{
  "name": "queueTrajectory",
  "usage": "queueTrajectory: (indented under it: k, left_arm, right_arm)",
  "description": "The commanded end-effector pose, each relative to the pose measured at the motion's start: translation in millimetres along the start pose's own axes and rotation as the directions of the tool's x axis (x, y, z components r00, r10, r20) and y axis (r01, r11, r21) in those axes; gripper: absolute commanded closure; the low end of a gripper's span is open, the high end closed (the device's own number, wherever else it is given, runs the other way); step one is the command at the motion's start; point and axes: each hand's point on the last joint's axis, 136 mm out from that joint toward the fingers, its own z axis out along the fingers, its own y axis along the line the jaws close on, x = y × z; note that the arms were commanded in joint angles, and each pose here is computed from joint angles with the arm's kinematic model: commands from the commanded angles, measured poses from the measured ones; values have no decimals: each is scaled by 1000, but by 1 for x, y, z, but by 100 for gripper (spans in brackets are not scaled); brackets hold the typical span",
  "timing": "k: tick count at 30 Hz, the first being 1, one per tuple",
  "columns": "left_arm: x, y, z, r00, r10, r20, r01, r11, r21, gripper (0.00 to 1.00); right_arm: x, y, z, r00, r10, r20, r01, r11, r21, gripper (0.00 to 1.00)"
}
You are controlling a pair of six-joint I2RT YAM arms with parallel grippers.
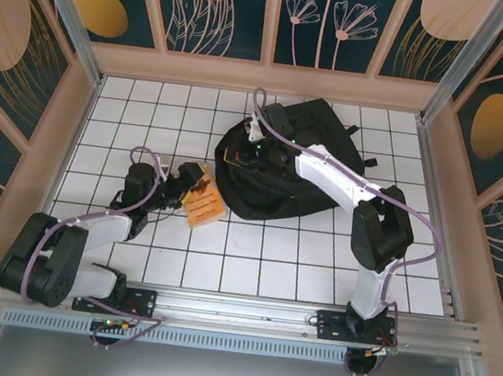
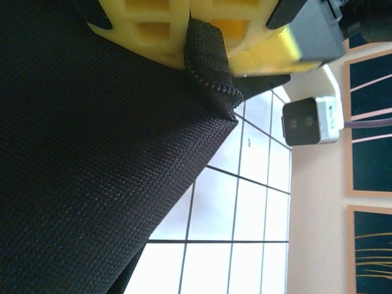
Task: Pack books, pencil case, and school supplies into a backpack
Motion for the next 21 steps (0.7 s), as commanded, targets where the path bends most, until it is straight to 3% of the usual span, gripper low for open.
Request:
queueTrajectory:
  k: [1,6,11,16,21]
  left_arm:
    - [5,-47,-7,999,41,-19,-38,987,159,4]
    - [2,-57,-9,998,63,2,-63,984,166,4]
    - [-13,-20,-15,991,127,51,-119,983,-137,2]
    - [-24,29,-33,986,162,30,-130,876,-464,2]
    - [-19,76,-48,992,128,0,-100,775,-624,2]
  right_arm:
    - [-3,54,-23,998,-62,29,65,988,-140,100]
    - [-1,51,-22,998,-56,28,60,989,-136,100]
    - [-4,33,-26,997,-60,48,63,996,-65,100]
    - [5,17,-21,998,-63,16,64,997,-52,100]
    - [18,3,-5,995,-95,-36,95,995,-14,100]
